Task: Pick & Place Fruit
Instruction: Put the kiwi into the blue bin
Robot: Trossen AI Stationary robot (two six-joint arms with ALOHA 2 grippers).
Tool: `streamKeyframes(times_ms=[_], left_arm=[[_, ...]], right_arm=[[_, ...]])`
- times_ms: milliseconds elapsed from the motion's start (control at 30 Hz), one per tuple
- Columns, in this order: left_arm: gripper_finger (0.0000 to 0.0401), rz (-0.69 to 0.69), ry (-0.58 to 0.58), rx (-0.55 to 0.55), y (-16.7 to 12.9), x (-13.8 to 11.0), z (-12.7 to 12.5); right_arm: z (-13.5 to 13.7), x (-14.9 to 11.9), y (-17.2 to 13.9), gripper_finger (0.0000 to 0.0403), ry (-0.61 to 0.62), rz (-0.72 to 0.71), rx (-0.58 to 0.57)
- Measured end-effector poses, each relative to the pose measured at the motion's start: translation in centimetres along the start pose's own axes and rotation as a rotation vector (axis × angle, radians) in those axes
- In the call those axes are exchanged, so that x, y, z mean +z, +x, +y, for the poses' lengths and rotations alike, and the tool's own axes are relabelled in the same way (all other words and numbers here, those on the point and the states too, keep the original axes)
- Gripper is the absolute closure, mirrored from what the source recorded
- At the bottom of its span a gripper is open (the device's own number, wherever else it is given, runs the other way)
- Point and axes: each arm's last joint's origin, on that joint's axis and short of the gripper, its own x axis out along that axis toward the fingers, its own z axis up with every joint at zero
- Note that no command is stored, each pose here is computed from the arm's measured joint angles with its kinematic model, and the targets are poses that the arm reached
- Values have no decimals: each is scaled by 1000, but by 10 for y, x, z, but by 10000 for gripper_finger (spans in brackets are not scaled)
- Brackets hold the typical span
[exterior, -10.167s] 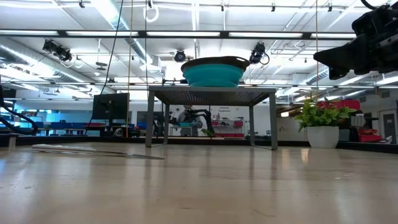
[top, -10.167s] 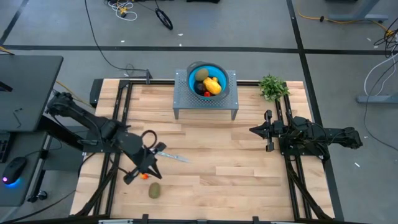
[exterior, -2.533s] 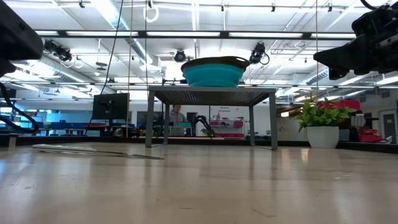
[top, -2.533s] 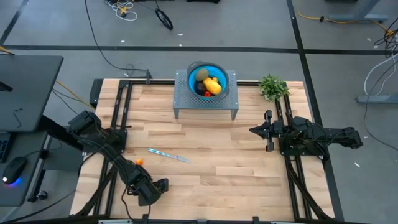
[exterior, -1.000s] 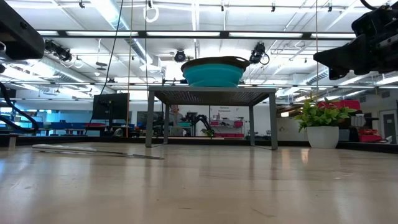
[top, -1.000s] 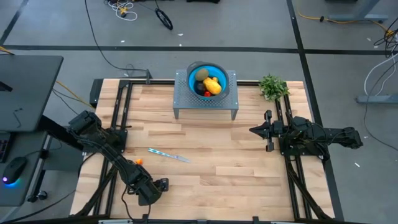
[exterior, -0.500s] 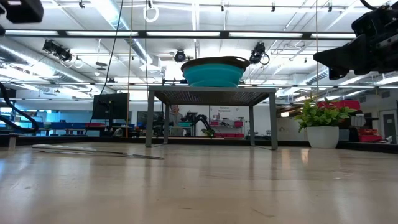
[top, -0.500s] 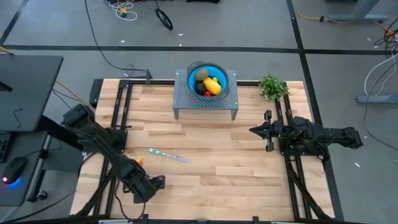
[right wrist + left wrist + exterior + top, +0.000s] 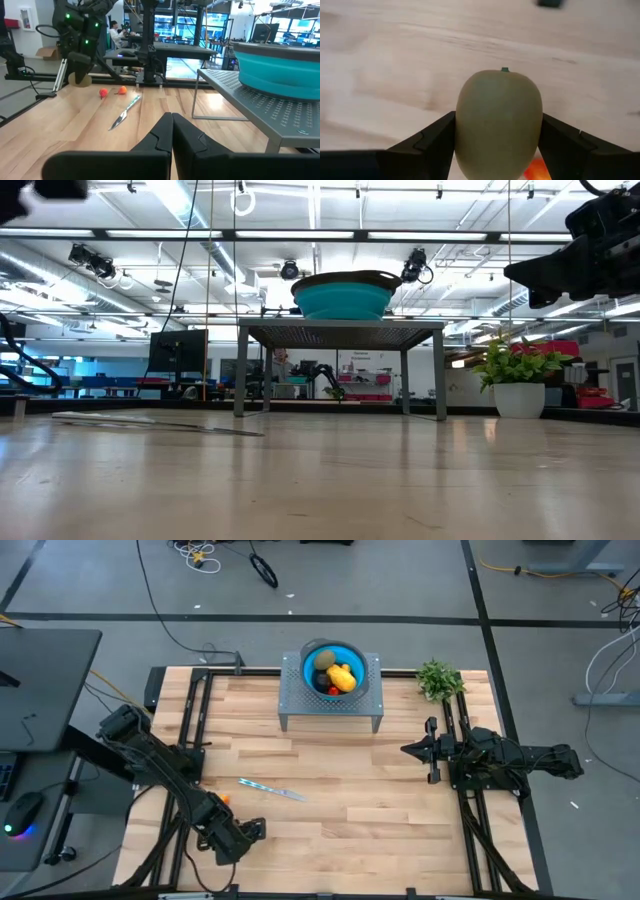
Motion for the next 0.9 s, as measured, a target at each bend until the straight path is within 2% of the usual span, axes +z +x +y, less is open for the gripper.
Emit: streamKeyframes(times_ms=[333, 567, 900], left_arm=[[148, -155, -306, 155, -53, 6, 44], [150, -205, -404, 194, -70, 9, 58], [151, -228, -476, 244, -80, 8, 69]], right_arm=[[0, 0, 0, 396, 0, 0, 0], [0, 0, 0, 396, 0, 0, 0], [0, 0, 0, 396, 0, 0, 0]])
